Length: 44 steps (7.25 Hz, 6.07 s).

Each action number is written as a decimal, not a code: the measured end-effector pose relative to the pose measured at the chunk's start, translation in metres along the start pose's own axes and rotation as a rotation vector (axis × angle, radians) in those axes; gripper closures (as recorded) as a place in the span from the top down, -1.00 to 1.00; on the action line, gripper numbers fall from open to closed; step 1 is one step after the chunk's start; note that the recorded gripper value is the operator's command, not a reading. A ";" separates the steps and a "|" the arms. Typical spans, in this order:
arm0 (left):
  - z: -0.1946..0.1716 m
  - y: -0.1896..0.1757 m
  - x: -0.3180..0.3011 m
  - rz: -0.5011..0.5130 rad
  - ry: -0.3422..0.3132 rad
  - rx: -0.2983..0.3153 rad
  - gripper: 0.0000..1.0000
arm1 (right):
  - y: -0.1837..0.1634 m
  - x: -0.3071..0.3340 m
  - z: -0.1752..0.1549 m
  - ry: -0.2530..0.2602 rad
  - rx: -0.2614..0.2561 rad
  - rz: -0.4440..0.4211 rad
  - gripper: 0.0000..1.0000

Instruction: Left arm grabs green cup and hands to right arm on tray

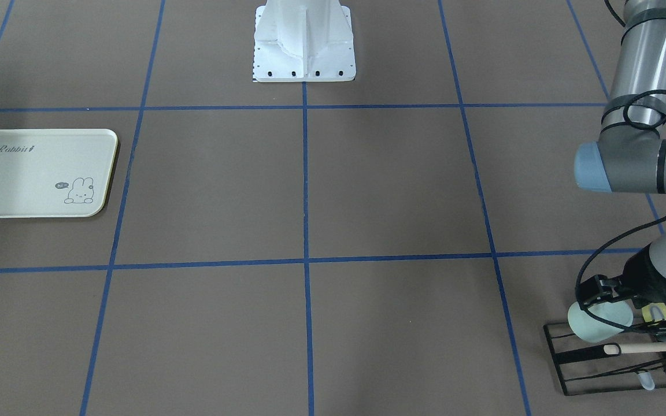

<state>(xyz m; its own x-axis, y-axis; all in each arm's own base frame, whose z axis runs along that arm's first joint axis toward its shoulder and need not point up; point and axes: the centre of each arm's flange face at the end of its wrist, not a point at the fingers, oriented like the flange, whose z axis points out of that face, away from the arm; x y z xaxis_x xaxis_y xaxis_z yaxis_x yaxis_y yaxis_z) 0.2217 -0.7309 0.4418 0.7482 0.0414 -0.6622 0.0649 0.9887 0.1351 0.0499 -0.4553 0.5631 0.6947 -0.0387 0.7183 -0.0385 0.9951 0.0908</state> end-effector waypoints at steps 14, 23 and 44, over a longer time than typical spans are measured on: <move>-0.147 0.065 -0.031 -0.020 0.105 0.106 -1.00 | 0.001 -0.002 0.002 -0.015 0.009 -0.015 0.99; -0.233 0.216 0.255 -0.436 0.706 -0.237 -1.00 | -0.047 -0.131 -0.026 -0.547 0.010 -0.244 0.98; -0.264 0.300 0.309 -0.776 1.545 -0.410 -1.00 | 0.040 -0.499 -0.029 -1.398 -0.129 0.321 0.85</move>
<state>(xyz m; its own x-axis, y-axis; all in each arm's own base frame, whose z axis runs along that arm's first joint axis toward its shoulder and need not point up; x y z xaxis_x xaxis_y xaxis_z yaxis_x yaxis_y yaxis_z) 0.2979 -0.3835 0.0831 -0.6306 -0.5620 -0.5353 -0.2664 0.8045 -0.5308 -0.2779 -0.3939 0.1881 -0.5948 0.2039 0.7776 0.0609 0.9759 -0.2093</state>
